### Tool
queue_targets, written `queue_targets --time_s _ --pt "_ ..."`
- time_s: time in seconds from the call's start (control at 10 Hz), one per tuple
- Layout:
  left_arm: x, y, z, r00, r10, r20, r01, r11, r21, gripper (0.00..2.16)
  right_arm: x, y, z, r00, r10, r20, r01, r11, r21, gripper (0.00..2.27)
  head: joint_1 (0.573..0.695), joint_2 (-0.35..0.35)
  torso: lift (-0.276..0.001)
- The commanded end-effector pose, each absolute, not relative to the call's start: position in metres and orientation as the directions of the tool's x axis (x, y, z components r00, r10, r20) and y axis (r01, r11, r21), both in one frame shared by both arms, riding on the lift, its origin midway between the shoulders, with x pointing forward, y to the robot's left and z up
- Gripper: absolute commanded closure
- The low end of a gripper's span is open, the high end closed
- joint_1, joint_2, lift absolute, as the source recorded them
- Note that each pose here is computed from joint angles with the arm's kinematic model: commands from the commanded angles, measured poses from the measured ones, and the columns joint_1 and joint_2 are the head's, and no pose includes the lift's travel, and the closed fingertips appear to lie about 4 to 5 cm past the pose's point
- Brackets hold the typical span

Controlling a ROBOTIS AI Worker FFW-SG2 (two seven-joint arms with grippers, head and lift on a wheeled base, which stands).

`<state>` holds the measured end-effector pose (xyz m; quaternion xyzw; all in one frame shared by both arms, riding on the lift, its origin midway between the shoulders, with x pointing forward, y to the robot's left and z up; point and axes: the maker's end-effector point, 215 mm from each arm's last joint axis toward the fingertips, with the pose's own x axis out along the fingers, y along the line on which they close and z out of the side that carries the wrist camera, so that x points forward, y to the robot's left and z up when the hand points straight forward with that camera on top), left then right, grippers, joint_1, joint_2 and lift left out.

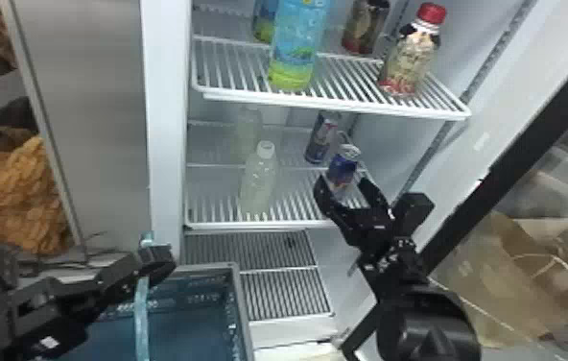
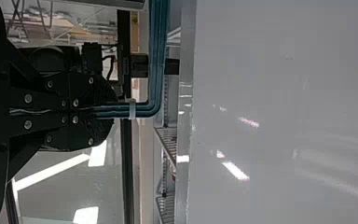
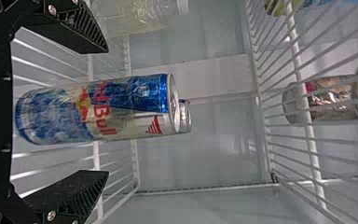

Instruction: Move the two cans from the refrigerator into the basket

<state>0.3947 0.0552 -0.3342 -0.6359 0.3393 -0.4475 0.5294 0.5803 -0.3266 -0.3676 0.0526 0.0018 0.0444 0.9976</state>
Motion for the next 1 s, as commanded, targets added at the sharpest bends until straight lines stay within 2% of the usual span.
queue_targets --time_s 0.0,0.7,0.9 --pt "0.395 0.055 -0.333 0.368 -0.906 0.211 0.044 -0.209 -0.977 1.2 0.593 -0.32 -0.366 0.995 0.101 -0.001 -0.1 0.99 0.098 0.11 0.695 -0.305 -0.218" --pt "0.394 0.055 -0.334 0.369 -0.905 0.212 0.04 -0.212 -0.976 1.2 0.617 -0.321 -0.367 0.996 0.089 -0.025 -0.086 0.992 0.09 0.12 0.695 -0.285 -0.218" --pt "0.395 0.055 -0.334 0.369 -0.905 0.212 0.043 -0.211 -0.977 1.2 0.617 -0.32 -0.376 0.994 0.092 -0.057 -0.086 0.991 0.103 0.27 0.695 -0.284 -0.218"
